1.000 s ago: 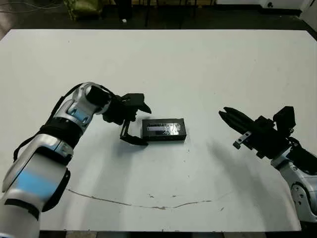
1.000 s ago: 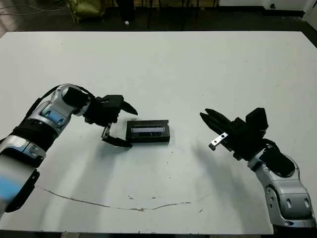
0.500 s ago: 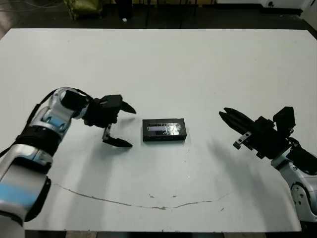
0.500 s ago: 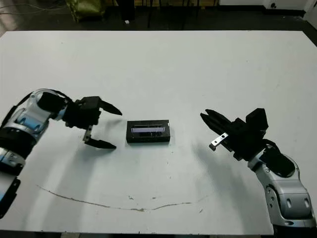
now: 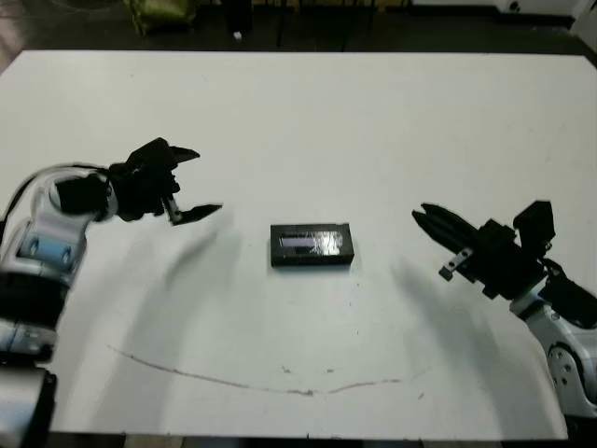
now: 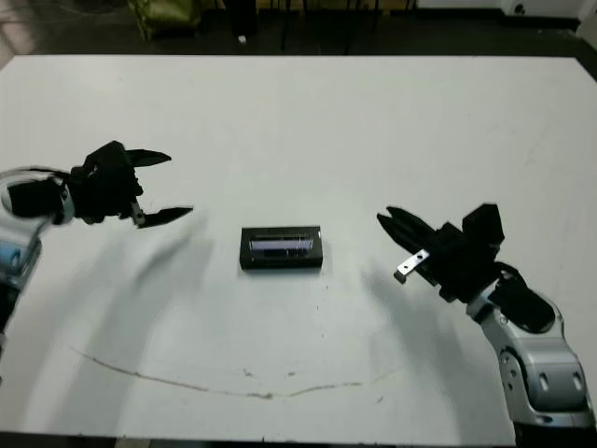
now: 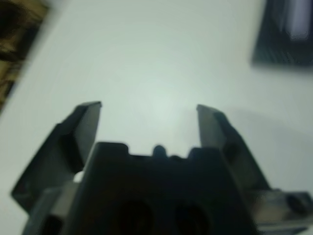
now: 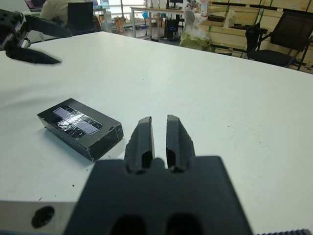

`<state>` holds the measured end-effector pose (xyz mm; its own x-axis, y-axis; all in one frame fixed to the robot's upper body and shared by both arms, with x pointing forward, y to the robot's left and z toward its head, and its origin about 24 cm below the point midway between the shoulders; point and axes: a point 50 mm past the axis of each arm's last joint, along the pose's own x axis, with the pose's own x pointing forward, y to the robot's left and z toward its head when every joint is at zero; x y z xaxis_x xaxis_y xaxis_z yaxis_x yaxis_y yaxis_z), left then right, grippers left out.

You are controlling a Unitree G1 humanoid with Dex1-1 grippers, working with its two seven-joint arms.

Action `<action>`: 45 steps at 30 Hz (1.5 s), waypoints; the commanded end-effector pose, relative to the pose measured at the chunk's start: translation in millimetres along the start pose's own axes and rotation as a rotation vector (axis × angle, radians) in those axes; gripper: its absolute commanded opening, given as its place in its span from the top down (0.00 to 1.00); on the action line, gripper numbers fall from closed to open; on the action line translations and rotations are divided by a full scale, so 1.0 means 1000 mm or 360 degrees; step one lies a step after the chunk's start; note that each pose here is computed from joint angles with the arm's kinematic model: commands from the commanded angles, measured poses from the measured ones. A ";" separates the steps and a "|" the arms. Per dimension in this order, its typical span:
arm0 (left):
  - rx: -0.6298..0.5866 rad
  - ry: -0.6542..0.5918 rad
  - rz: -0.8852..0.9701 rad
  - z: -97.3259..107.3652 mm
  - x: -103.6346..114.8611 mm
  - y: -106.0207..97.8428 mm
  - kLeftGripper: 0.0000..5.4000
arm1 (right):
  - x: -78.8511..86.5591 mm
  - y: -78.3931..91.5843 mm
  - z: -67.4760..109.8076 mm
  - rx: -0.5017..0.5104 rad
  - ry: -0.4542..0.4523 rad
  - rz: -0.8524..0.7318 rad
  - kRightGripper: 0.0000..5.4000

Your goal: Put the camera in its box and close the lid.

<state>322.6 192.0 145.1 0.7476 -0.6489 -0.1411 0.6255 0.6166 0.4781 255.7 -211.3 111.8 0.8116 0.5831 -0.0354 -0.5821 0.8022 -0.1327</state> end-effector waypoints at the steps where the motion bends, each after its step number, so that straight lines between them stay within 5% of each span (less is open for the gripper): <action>1: -0.0148 -0.0123 0.0095 0.011 0.003 -0.022 0.49 | -0.002 -0.001 -0.005 0.0000 0.0013 -0.0005 1.00; 12: -0.0423 -0.0174 0.0018 0.046 0.032 -0.079 0.99 | -0.002 -0.002 -0.007 0.0014 -0.0018 -0.0007 1.00; 24: -0.0646 0.0029 -0.0136 0.037 0.058 -0.113 1.00 | -0.003 -0.002 -0.006 -0.0018 -0.0003 -0.0023 1.00; 34: -0.0669 0.0435 -0.0176 0.002 0.054 -0.127 1.00 | -0.003 -0.002 -0.008 0.0003 0.0003 -0.0030 1.00; 45: -0.0622 0.0639 -0.0151 -0.045 0.042 -0.146 1.00 | -0.004 -0.002 -0.007 0.0039 0.0012 -0.0037 1.00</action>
<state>285.3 71.9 76.6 0.6998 -0.6381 -0.3211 0.6993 0.7036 0.1260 255.9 -212.2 109.5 0.8154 0.5787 -0.0151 -0.5756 0.8076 -0.1279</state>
